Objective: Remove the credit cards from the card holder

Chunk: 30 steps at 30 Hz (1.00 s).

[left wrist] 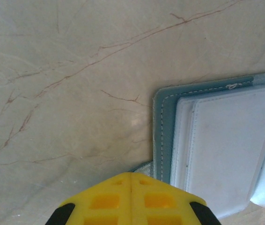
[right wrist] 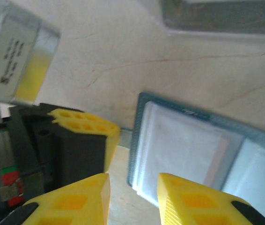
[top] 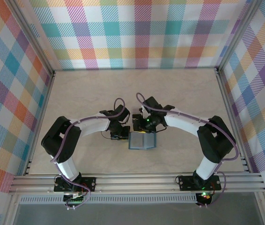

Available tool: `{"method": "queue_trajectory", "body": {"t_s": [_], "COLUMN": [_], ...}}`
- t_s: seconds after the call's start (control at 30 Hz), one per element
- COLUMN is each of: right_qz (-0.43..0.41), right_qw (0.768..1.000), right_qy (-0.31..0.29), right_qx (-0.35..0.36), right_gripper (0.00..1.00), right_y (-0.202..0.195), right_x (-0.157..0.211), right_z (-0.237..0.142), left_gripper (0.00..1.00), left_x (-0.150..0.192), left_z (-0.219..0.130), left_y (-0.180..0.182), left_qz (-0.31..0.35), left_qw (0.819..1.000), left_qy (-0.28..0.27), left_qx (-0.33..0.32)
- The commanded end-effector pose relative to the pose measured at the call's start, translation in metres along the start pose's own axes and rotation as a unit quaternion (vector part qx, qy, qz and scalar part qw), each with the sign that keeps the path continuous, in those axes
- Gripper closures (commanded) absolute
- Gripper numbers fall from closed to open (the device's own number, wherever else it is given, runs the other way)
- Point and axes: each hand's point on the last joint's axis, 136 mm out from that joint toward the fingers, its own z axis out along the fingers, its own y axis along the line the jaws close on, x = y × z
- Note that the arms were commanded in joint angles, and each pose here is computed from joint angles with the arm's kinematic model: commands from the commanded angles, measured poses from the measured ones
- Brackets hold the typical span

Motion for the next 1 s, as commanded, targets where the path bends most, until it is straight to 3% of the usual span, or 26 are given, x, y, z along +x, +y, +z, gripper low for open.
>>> {"method": "queue_trajectory", "body": {"t_s": [0.0,0.17,0.43,0.63,0.97], "right_qz": [0.023,0.051,0.067,0.069,0.066], "right_qw": [0.999,0.997,0.995,0.993,0.985], "right_qy": [0.024,0.05,0.075,0.096,0.09], "right_qx": [-0.036,-0.024,-0.005,0.007,0.13], "right_gripper": [0.69,0.8,0.83,0.8,0.68], "right_y": [0.015,0.016,0.007,0.001,-0.045], "right_x": [0.01,0.023,0.033,0.04,0.049], "right_z": [0.009,0.026,0.05,0.062,0.053], "left_gripper": [1.0,1.0,1.0,1.0,1.0], "left_x": [0.008,0.013,0.017,0.016,0.016], "left_z": [0.007,0.008,0.01,0.009,0.007], "left_y": [0.01,0.012,0.014,0.013,0.013], "left_qz": [0.0,-0.005,-0.008,-0.006,-0.006], "left_qw": [1.0,1.0,1.0,1.0,1.0], "left_qy": [0.015,0.016,0.018,0.015,0.014], "left_qx": [-0.007,-0.004,-0.002,0.001,0.001]}}
